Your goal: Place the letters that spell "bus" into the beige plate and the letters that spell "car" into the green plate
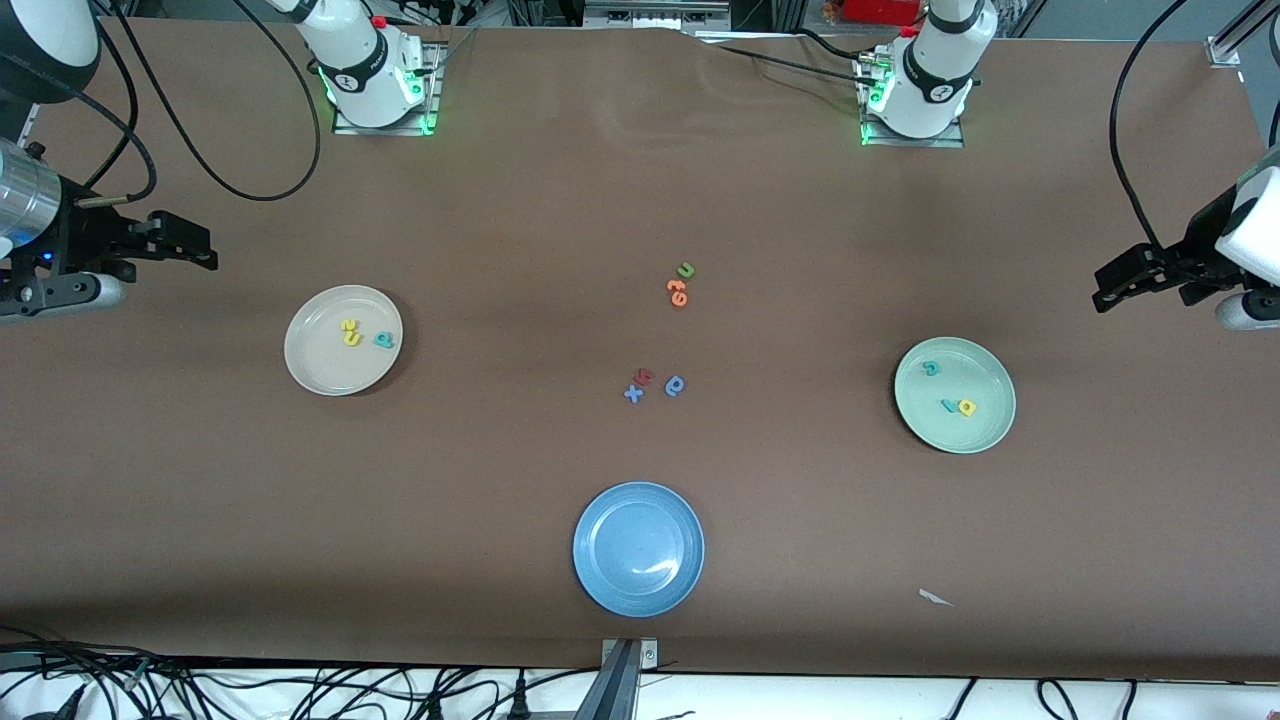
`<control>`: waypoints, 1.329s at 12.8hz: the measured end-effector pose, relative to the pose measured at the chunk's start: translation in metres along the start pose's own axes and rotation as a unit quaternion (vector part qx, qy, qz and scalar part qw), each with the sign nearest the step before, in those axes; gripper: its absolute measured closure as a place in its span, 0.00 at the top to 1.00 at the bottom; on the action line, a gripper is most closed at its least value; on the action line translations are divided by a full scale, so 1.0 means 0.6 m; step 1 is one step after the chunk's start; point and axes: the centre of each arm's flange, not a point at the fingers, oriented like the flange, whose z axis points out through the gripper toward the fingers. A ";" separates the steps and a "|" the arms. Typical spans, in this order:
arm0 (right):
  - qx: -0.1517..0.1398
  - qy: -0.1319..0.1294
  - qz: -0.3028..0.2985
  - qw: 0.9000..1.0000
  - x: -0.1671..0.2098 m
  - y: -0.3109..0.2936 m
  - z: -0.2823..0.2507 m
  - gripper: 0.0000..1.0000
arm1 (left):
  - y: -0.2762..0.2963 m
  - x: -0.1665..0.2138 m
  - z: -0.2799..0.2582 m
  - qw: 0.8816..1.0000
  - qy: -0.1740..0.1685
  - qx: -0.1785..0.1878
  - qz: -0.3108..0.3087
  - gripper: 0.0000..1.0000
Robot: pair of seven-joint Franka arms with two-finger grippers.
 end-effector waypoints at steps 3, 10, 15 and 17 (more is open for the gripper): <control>-0.017 -0.005 0.000 1.000 0.004 -0.024 0.004 1.00 | 0.000 0.000 0.000 1.000 0.000 0.000 0.000 1.00; -0.030 0.000 -0.002 1.000 0.005 -0.028 -0.006 1.00 | 0.000 0.000 0.000 1.000 0.000 0.000 0.000 1.00; -0.031 0.005 0.004 0.999 0.004 -0.018 -0.014 1.00 | 0.000 0.000 0.000 1.000 0.000 0.000 0.000 1.00; -0.032 0.015 0.007 0.999 0.004 -0.014 -0.029 1.00 | 0.000 0.000 0.000 1.000 0.000 0.000 0.000 1.00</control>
